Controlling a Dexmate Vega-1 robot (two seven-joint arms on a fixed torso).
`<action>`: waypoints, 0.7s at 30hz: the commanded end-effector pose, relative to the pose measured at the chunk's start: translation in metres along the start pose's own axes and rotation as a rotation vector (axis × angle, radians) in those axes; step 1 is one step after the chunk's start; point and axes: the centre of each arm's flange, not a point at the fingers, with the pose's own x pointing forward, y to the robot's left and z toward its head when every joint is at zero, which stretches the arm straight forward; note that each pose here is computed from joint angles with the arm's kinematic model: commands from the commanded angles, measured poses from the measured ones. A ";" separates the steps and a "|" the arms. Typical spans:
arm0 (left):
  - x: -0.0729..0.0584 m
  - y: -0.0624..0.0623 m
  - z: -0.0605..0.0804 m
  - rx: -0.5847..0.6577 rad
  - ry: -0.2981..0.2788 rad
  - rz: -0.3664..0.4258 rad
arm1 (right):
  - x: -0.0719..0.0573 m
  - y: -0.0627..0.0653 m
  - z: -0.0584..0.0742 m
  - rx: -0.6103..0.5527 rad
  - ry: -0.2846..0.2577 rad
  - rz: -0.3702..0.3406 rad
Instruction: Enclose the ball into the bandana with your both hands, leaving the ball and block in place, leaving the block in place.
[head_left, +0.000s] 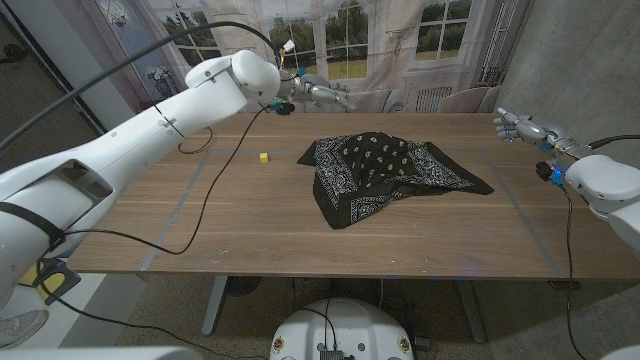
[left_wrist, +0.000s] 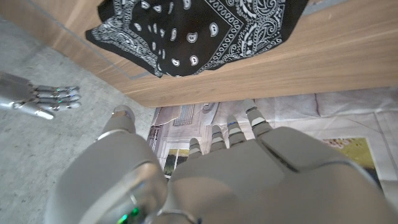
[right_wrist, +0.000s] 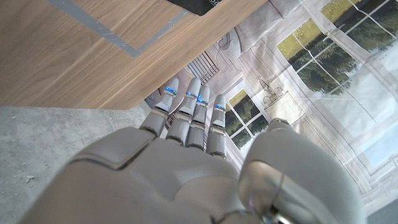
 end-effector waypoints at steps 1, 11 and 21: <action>0.024 -0.020 0.006 0.130 0.056 0.085 | -0.020 0.002 -0.009 0.074 -0.086 -0.041; 0.051 -0.032 0.007 0.147 0.059 0.030 | -0.027 0.003 -0.005 0.073 -0.105 -0.048; 0.072 -0.047 0.010 0.189 0.068 -0.015 | -0.027 0.002 -0.007 0.082 -0.104 -0.047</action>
